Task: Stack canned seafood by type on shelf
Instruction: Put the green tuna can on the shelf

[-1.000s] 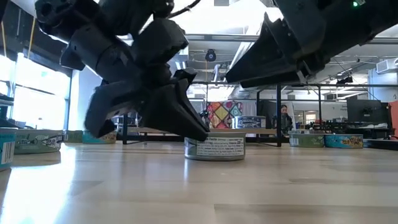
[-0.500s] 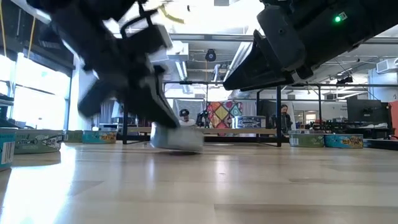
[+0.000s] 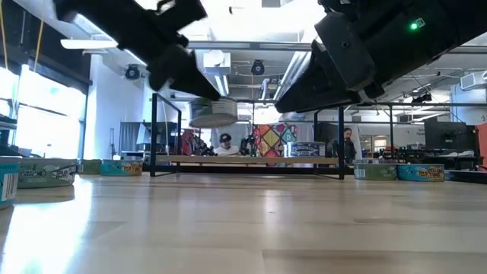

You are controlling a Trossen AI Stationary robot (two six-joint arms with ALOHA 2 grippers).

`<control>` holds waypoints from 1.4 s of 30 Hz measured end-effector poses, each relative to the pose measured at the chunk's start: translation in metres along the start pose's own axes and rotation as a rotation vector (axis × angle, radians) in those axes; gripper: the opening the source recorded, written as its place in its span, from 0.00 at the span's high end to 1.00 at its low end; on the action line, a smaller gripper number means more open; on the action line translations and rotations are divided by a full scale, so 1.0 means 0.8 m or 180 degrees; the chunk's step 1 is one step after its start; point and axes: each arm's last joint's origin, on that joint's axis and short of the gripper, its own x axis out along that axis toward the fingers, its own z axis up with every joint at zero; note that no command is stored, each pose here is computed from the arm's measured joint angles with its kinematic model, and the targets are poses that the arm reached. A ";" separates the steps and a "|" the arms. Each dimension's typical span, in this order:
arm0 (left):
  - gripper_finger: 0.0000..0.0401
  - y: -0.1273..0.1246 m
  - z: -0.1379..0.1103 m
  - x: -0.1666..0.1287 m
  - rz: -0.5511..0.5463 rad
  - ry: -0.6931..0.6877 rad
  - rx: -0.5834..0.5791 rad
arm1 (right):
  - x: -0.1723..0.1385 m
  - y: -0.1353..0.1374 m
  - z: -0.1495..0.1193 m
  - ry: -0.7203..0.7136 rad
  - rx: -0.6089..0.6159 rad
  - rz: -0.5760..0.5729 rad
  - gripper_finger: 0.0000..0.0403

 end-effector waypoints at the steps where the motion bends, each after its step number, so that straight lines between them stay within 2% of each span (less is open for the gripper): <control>1: 1.00 0.007 0.001 0.005 0.0055 0.0032 -0.0029 | 0.001 -0.001 0.000 0.0001 -0.0003 -0.0007 0.35; 6: 1.00 0.053 -0.011 0.042 0.0381 0.0322 0.0069 | 0.006 -0.004 0.002 0.0009 -0.0011 -0.0054 0.35; 10: 1.00 0.103 -0.026 0.069 0.0717 0.0572 -0.0054 | 0.010 -0.006 0.003 0.0021 0.0002 -0.0068 0.35; 16: 1.00 0.169 -0.049 0.102 0.0614 0.0544 -0.0518 | 0.014 -0.009 0.004 0.0041 0.0018 -0.0077 0.35; 22: 1.00 0.210 -0.069 0.113 0.0842 0.0654 -0.0565 | 0.019 -0.011 0.005 0.0099 0.0045 -0.0025 0.35; 25: 1.00 0.223 -0.080 0.116 0.0895 0.0754 -0.0650 | 0.020 -0.012 0.006 0.0120 0.0057 -0.0006 0.35; 30: 1.00 0.232 -0.086 0.118 0.0731 0.0694 -0.0771 | 0.020 -0.011 0.006 0.0123 0.0079 0.0000 0.35; 38: 1.00 0.220 -0.106 0.143 0.0660 0.0879 -0.0748 | 0.020 -0.011 0.006 0.0123 0.0085 0.0000 0.35; 42: 1.00 0.216 -0.114 0.152 0.0785 0.0972 -0.0712 | 0.020 -0.011 0.006 0.0123 0.0085 0.0000 0.35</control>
